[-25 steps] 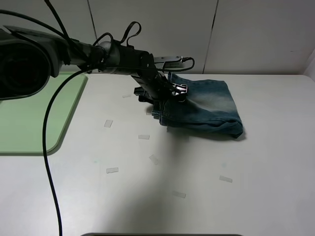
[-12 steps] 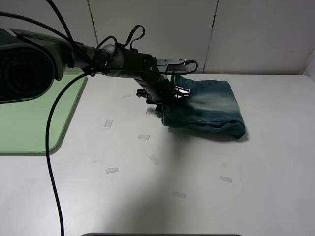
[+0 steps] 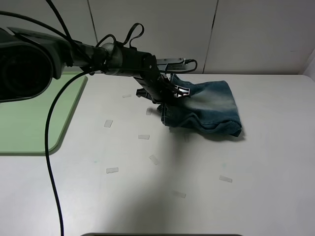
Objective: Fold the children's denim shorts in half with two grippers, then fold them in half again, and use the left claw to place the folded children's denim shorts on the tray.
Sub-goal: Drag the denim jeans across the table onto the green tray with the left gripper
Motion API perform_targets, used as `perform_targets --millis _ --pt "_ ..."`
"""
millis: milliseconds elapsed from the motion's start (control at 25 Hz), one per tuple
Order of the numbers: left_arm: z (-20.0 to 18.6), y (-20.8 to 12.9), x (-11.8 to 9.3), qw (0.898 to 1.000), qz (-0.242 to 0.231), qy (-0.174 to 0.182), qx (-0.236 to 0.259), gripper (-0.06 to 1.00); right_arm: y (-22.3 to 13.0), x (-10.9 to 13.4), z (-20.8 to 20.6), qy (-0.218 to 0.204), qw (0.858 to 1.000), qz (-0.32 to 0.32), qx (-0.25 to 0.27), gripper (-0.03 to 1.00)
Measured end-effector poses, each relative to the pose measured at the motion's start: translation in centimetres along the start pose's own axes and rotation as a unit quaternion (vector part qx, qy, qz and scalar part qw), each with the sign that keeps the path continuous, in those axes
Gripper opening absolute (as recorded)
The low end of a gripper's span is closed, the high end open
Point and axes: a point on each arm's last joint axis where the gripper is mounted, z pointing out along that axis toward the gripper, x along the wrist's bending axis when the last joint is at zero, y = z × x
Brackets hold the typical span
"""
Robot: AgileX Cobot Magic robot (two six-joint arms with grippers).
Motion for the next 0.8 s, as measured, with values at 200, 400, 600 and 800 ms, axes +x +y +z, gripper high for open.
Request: perform_targets --millis 200,400,600,800 --pt "-2.3 0.7 1.0 0.999 0.017 0.027 0.036 0.21 0.0 0.0 0.0 0.001 1.000 0.000 0.000 0.70" --pt "-5.6 1.9 2.9 0.996 0.026 0.064 0.063 0.20 0.0 0.0 0.0 0.001 1.000 0.000 0.000 0.70" --pt "-8.7 2.9 5.2 0.992 0.018 0.093 0.088 0.20 0.0 0.0 0.0 0.001 1.000 0.001 0.000 0.70" --pt "-11.8 3.7 7.8 0.986 0.030 0.123 0.110 0.20 0.0 0.0 0.0 0.001 1.000 0.001 0.000 0.70"
